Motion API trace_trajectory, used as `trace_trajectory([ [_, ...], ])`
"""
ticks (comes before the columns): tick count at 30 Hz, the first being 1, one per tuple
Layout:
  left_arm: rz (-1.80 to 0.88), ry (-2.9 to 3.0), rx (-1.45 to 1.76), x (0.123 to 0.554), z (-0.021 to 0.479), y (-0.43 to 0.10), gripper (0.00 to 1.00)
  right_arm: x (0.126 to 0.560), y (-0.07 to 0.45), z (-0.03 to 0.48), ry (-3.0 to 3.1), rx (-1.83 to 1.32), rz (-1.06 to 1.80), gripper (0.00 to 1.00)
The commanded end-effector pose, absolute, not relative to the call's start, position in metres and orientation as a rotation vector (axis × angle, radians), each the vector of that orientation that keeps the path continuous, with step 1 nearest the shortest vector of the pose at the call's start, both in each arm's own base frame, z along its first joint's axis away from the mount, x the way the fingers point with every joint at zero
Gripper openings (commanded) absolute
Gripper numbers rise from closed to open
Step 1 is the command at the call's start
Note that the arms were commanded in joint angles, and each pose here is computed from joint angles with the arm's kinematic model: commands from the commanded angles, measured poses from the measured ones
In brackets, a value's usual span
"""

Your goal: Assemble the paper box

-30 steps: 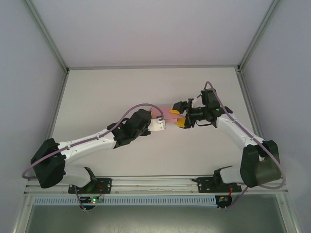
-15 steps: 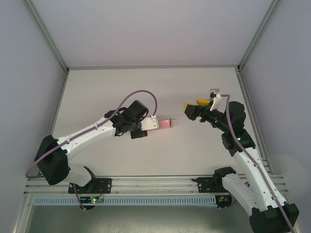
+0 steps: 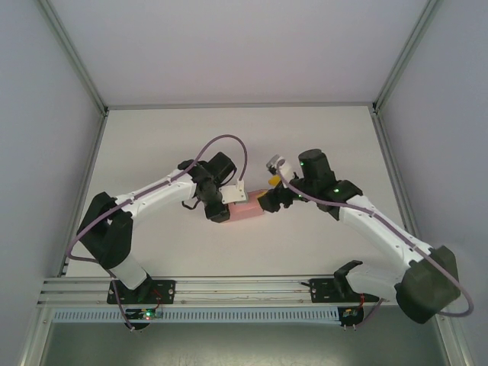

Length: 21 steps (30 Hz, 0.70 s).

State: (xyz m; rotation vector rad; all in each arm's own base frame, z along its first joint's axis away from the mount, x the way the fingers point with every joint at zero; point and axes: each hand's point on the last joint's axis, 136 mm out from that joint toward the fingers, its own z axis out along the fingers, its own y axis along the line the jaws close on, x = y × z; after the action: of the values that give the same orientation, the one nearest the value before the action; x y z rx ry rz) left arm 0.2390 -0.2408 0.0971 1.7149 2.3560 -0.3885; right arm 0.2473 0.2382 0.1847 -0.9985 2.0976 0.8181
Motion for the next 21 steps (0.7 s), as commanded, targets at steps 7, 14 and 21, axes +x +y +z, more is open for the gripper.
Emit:
trace_trajectory([
  [7,-0.456,2.430,1.792,0.230,0.096,-0.237,0.37,0.253,0.237,0.164,2.086,-1.207,0.661,0.65],
  [14,-0.429,2.441,1.813,0.233,0.097,-0.236,0.37,0.278,0.224,0.148,2.153,-1.183,0.478,0.63],
  [21,-0.435,2.446,1.798,0.236,0.097,-0.239,0.37,0.276,0.238,0.150,2.190,-1.170,0.599,0.15],
])
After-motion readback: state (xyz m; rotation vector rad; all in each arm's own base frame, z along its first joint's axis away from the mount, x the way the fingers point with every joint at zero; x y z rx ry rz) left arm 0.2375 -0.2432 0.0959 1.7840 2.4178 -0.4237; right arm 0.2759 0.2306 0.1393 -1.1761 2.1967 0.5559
